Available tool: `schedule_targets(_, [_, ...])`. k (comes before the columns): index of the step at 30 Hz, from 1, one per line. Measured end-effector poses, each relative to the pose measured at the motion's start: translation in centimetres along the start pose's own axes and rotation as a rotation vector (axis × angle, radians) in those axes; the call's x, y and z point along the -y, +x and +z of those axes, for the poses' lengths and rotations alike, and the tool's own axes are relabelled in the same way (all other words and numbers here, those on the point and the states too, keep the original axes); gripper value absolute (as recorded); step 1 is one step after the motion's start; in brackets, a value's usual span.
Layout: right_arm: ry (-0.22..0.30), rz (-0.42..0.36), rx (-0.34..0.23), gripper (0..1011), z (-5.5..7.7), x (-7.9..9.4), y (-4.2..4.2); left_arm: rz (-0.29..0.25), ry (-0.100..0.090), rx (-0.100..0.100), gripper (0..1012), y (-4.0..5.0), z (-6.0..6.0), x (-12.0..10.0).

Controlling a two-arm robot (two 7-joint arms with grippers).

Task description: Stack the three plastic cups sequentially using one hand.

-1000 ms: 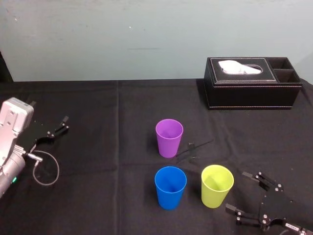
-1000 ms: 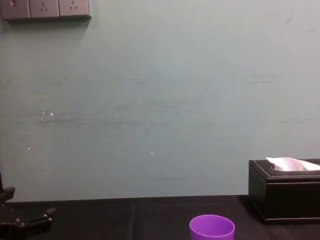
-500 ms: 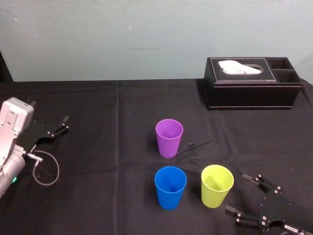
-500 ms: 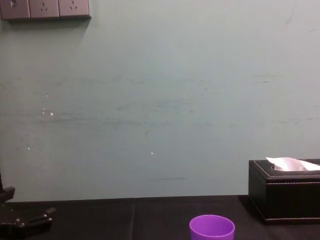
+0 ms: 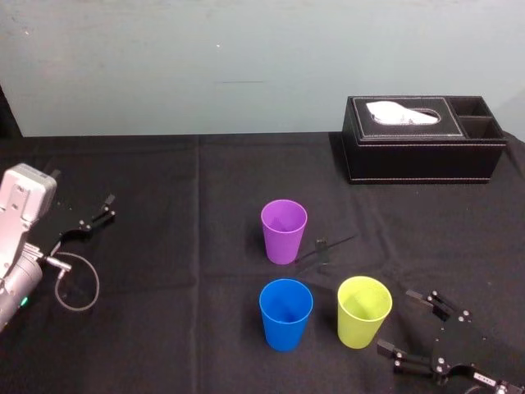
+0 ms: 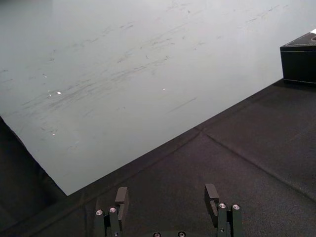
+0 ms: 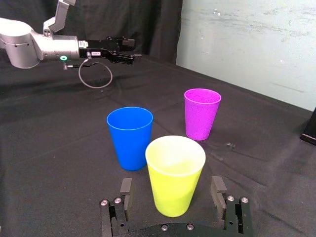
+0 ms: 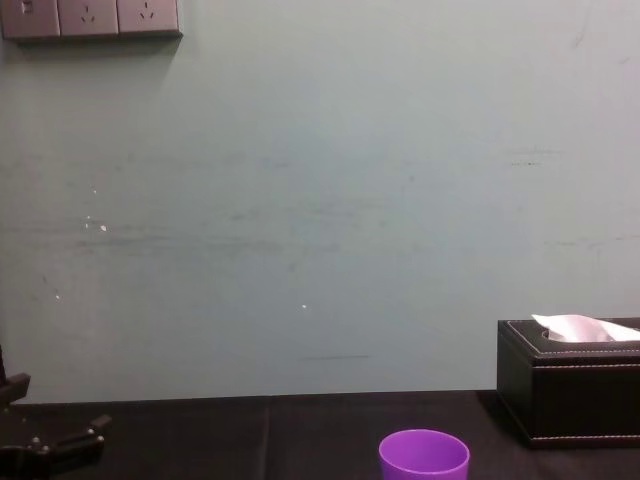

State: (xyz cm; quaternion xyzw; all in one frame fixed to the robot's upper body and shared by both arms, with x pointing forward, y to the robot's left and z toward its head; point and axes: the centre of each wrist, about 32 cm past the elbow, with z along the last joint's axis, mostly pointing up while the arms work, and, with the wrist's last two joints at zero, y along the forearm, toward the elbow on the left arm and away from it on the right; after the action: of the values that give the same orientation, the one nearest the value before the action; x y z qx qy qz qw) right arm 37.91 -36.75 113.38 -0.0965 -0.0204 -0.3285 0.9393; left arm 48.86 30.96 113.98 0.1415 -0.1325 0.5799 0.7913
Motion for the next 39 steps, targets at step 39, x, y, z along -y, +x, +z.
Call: schedule_targets(39, [-0.002,0.031,-0.04,1000,-1.1,-2.7,0.49,0.0,0.0,0.0,1010,0.0,0.0,0.0])
